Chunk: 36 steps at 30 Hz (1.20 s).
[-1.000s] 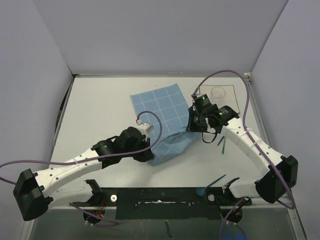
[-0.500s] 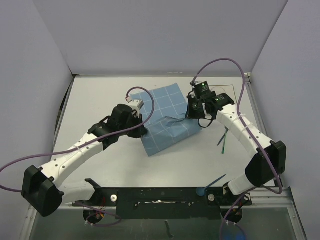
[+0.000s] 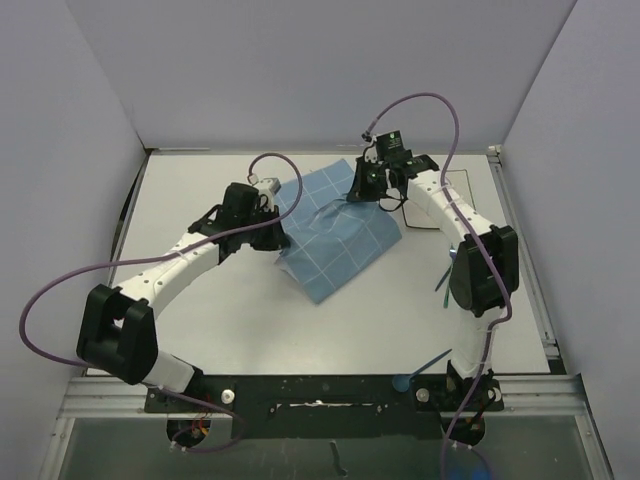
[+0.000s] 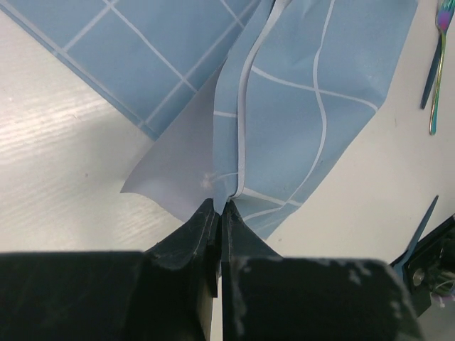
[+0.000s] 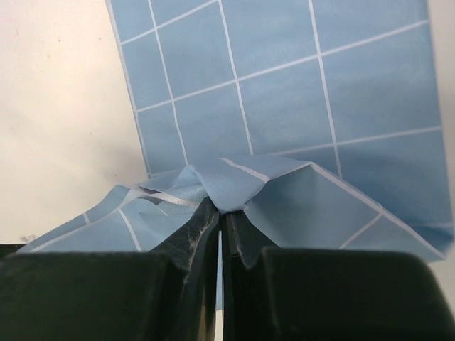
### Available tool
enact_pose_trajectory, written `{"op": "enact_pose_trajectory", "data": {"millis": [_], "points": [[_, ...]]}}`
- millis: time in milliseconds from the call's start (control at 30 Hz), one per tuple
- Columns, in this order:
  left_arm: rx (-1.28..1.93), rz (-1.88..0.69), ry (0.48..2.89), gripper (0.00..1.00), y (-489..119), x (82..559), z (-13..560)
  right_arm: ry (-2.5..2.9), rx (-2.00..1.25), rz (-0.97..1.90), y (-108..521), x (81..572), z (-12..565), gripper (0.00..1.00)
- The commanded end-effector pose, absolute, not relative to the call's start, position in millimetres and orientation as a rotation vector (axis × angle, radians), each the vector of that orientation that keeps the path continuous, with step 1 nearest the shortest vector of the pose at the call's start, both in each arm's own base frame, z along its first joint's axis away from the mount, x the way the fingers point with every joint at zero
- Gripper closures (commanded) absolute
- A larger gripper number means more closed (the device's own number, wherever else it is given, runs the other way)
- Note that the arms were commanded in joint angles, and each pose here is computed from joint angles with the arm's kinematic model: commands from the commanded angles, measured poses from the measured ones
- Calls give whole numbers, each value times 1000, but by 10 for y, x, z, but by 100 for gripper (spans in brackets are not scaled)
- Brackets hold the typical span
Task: Set the dinner table for one person
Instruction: Fold the napkin at the center of the board.
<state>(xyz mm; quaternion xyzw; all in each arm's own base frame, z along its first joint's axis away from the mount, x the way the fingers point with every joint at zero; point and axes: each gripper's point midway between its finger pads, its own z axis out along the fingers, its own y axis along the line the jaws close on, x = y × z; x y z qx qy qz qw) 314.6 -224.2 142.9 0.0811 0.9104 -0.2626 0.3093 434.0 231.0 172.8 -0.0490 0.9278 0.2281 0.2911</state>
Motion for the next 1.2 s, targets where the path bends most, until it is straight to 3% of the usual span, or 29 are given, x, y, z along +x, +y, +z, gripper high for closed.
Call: {"op": "enact_pose_trajectory", "data": {"millis": [0,267,733,1167], "points": [[235,-791,2233,100,-2341,3645,1838,2340,-203,738,2491,4644,2021,100],[237,-792,2219,100,-2257,4044,1908,2297,-177,838,2509,4967,1970,100],[204,-844,2266,100,-2207,4256,1594,2221,-148,1004,2698,5466,1988,100],[191,-864,2268,100,-2023,4502,1526,1994,-87,1436,2817,5795,2187,100]]}}
